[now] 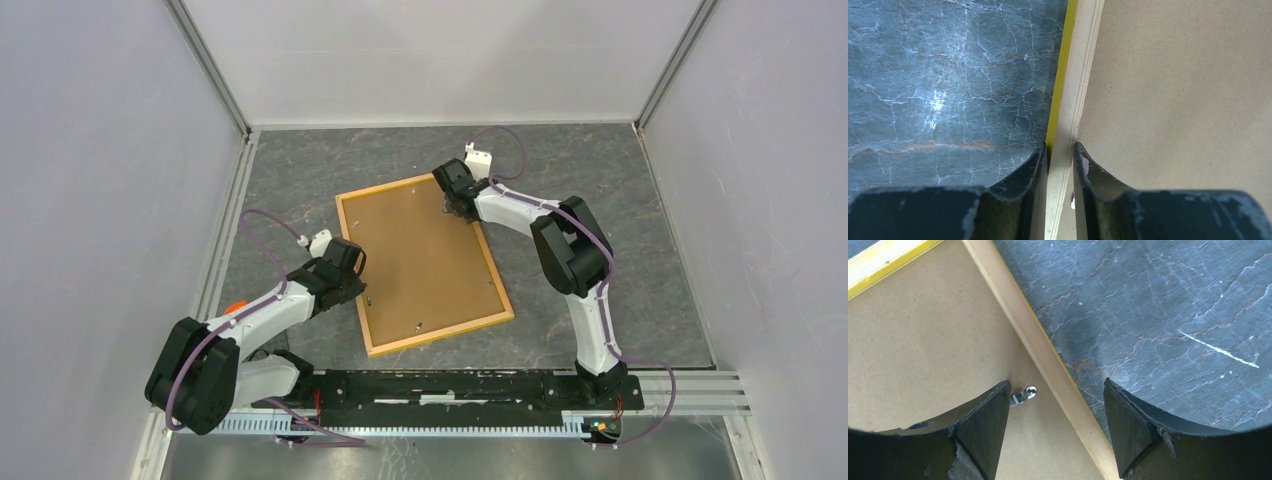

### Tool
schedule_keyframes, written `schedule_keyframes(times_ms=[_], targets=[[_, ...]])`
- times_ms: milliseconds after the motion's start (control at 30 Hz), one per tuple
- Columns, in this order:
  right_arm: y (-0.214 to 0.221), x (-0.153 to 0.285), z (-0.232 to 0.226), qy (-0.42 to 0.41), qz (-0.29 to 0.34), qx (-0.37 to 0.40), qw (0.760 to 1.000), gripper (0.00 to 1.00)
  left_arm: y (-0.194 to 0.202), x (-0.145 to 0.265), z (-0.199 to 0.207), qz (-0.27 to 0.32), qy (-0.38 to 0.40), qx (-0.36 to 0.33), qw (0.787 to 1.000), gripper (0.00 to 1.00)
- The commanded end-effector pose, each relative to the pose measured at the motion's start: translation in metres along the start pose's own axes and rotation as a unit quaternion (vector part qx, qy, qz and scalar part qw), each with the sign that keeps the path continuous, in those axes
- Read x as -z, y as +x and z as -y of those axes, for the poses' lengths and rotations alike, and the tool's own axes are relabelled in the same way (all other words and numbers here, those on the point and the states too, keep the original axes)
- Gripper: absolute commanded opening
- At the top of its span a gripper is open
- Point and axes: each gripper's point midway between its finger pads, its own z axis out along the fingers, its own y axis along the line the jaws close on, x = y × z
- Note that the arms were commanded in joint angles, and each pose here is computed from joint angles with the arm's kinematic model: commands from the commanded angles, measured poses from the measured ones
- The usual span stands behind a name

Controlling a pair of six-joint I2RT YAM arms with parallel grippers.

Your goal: Put the photo into the frame

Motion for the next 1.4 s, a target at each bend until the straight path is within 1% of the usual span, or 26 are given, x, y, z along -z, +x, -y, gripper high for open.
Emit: schedule_keyframes(times_ms=[0,200,433,667,767,833,933,1033,1233,1367], targets=[[0.039,0.004,0.007,0.009,-0.047,0.056,0.997,0.73,0.016,-0.008,-0.007,-0.023,-0.005,0.012,1.0,0.02],[0.05,0.003,0.017,0.021,-0.059,0.06,0.996,0.7,0.015,-0.008,-0.007,-0.022,-0.005,0.012,1.0,0.02],[0.053,0.003,0.022,0.026,-0.059,0.067,0.996,0.63,0.015,-0.008,-0.006,-0.023,-0.005,0.012,1.0,0.02],[0.052,0.006,0.02,0.016,-0.066,0.063,0.996,0.47,0.015,-0.008,-0.008,-0.022,-0.007,0.014,1.0,0.02],[0.054,0.009,0.018,0.004,-0.073,0.067,0.995,0.44,0.015,-0.008,-0.008,-0.022,-0.006,0.014,1.0,0.02],[0.053,0.01,0.016,-0.004,-0.074,0.071,0.995,0.46,0.015,-0.008,-0.008,-0.023,-0.007,0.014,1.0,0.02],[0.049,0.009,0.013,-0.005,-0.074,0.069,0.995,0.57,0.015,-0.008,-0.007,-0.023,-0.005,0.014,1.0,0.02],[0.048,0.006,0.013,0.01,-0.08,0.064,0.995,0.64,0.015,-0.007,-0.007,-0.021,-0.005,0.016,1.0,0.02],[0.052,0.005,0.01,0.008,-0.09,0.067,0.994,0.64,0.015,-0.007,-0.007,-0.022,-0.005,0.015,1.0,0.02],[0.057,0.008,0.006,-0.013,-0.097,0.087,0.991,0.66,0.015,-0.008,-0.007,-0.022,-0.005,0.015,1.0,0.02]])
